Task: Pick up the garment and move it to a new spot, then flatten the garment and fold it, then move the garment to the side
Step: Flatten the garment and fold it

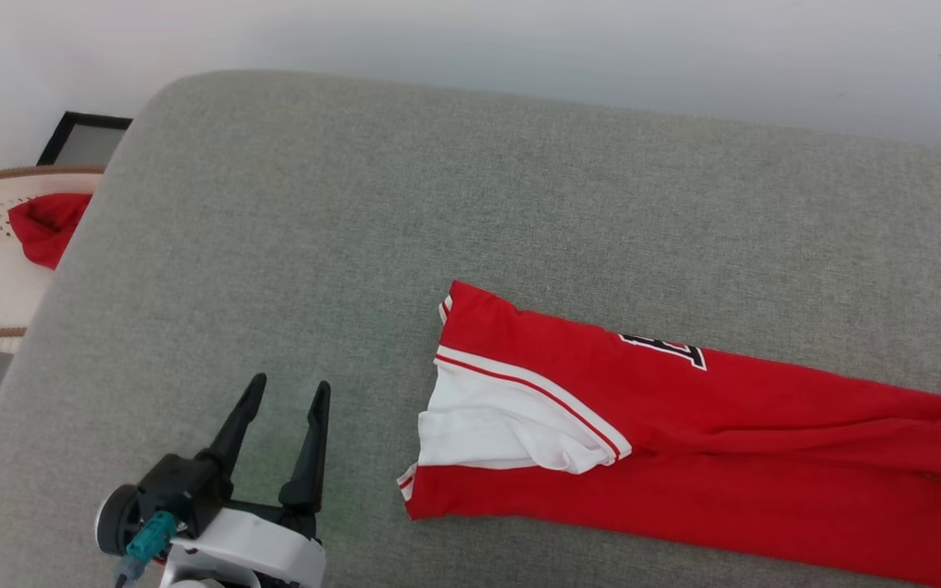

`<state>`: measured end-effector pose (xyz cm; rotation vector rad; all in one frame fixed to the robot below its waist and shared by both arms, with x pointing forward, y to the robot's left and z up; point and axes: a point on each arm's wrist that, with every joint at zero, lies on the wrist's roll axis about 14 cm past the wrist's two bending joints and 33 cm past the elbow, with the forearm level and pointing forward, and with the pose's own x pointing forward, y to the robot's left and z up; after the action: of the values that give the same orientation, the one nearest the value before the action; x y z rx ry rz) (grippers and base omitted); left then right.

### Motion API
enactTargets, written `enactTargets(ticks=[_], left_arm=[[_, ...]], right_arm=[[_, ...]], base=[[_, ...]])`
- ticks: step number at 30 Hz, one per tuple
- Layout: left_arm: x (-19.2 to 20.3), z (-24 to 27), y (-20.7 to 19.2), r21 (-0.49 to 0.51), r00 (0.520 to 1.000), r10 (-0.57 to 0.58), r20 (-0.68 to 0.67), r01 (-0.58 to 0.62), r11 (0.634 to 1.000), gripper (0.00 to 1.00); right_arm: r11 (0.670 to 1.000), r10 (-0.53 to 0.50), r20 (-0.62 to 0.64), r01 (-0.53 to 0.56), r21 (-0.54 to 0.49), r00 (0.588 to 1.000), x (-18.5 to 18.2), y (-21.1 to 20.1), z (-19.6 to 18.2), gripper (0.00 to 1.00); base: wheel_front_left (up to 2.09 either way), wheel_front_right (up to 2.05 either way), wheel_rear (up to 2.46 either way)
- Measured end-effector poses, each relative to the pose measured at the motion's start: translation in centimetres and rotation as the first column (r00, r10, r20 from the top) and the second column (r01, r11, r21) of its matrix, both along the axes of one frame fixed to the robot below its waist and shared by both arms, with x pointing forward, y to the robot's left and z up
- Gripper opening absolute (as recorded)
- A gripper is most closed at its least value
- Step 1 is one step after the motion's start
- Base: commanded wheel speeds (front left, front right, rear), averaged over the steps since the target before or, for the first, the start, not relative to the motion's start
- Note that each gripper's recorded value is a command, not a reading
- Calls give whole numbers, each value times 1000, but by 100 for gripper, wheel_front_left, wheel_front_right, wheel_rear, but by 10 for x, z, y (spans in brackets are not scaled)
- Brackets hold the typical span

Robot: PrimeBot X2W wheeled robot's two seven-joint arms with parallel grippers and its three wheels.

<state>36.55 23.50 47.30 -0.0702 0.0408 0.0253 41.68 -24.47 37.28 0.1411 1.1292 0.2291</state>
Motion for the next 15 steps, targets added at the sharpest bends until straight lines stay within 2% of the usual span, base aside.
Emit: enactTargets(ticks=[2, 3, 4, 5, 6, 7, 8, 15], left_arm=[[0, -1, 1, -1, 1000, 4, -3, -4, 1000, 100], [0, -1, 1, 0, 1000, 6, -3, -6, 1000, 100], [1, -1, 1, 2, 1000, 6, -1, -6, 1000, 100], [1, 0, 2, 6, 1000, 5, 2, -5, 1000, 100], [2, 1, 1, 9, 1000, 3, 5, -3, 1000, 100], [2, 2, 2, 11, 1000, 4, 8, -4, 1000, 100], [2, 3, 2, 11, 1000, 6, 12, -6, 1000, 100], [5, 5, -1, 8, 1000, 0, 23, 0, 1000, 100]], right_arm=[[1000, -2, -3, 2, 3, 1000, 0, 2, 0, 100], [1000, -5, -1, 5, 4, 1000, 0, 2, 0, 80], [1000, -6, 1, 6, 0, 1000, 0, 2, 1, 49], [1000, -6, 4, 6, 0, 1000, -1, 3, 1, 40], [1000, -9, 6, 9, 2, 1000, -1, 3, 3, 24], [1000, -12, 7, 12, 4, 1000, -2, 4, 3, 2], [1000, -13, 9, 13, 9, 1000, -3, 5, 4, 0], [998, -46, 50, 44, 45, 998, -8, 12, 11, 0]], base=[[0, 0, 0], [0, 0, 0], [0, 0, 0], [0, 0, 0], [0, 0, 0], [0, 0, 0], [0, 0, 0], [0, 0, 0]])
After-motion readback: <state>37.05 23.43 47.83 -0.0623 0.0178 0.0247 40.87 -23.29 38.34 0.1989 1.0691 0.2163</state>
